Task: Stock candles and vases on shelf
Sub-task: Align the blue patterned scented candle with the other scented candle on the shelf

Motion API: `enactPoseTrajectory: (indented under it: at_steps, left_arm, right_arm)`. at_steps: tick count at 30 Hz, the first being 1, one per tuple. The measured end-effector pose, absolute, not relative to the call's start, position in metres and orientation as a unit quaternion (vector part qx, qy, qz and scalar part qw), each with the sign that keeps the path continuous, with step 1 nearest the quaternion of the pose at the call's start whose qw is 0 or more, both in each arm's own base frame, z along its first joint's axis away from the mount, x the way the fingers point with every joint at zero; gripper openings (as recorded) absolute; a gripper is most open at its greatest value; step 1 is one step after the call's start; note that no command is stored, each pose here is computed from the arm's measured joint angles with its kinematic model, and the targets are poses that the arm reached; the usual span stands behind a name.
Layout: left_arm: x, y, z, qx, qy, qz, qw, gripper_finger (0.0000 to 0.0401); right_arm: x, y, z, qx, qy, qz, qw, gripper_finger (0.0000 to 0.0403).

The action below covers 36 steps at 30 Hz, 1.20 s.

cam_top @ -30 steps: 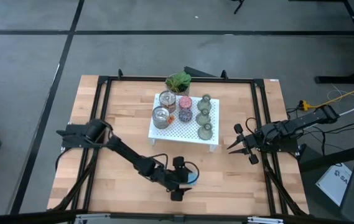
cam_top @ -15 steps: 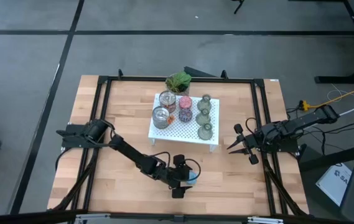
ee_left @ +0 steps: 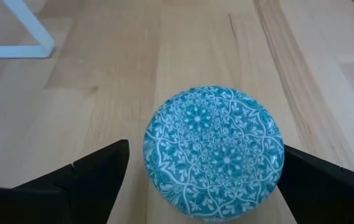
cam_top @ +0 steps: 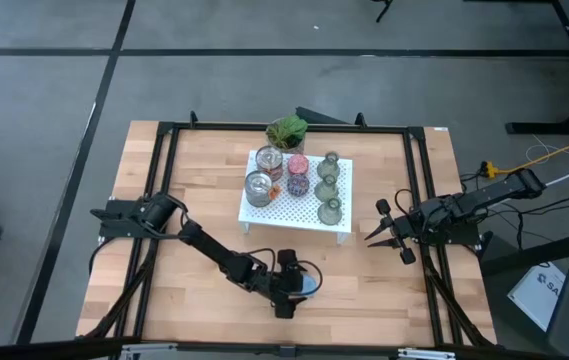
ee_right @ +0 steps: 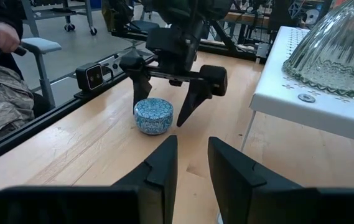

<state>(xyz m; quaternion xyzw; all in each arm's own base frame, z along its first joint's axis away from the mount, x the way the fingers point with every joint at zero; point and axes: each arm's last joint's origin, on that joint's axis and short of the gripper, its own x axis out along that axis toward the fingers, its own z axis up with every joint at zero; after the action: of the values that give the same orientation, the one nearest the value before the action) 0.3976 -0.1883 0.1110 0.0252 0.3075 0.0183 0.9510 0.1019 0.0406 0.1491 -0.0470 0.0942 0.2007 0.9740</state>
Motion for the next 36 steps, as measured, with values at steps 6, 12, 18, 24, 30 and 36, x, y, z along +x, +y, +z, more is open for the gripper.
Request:
enactPoseTrajectory:
  at_steps: [6,12,18,24,30,36]
  left_arm:
    - [0.399,-0.189,0.112,-0.004,0.299,0.027,0.954,0.0352]
    - [0.401,-0.185,0.114,-0.035,0.288,0.043,0.956,0.0291]
    - [0.402,-0.183,0.114,-0.056,0.280,0.072,0.956,0.0284]
    - [0.402,-0.183,0.122,-0.067,0.269,0.083,0.957,0.0284]
    - [0.399,-0.180,0.147,-0.074,0.245,0.099,0.962,0.0284]
    - [0.393,-0.177,0.175,-0.079,0.230,0.105,0.964,0.0284]
  right_arm:
    - [0.102,0.041,0.149,-0.047,0.094,0.200,0.974,0.0094]
    - [0.102,0.041,0.149,-0.047,0.094,0.200,0.974,0.0093]
    - [0.102,0.041,0.149,-0.047,0.094,0.200,0.974,0.0093]
    - [0.102,0.041,0.149,-0.047,0.094,0.200,0.974,0.0093]
    - [0.102,0.041,0.149,-0.047,0.094,0.200,0.974,0.0093]
    - [0.102,0.041,0.149,-0.047,0.094,0.200,0.974,0.0093]
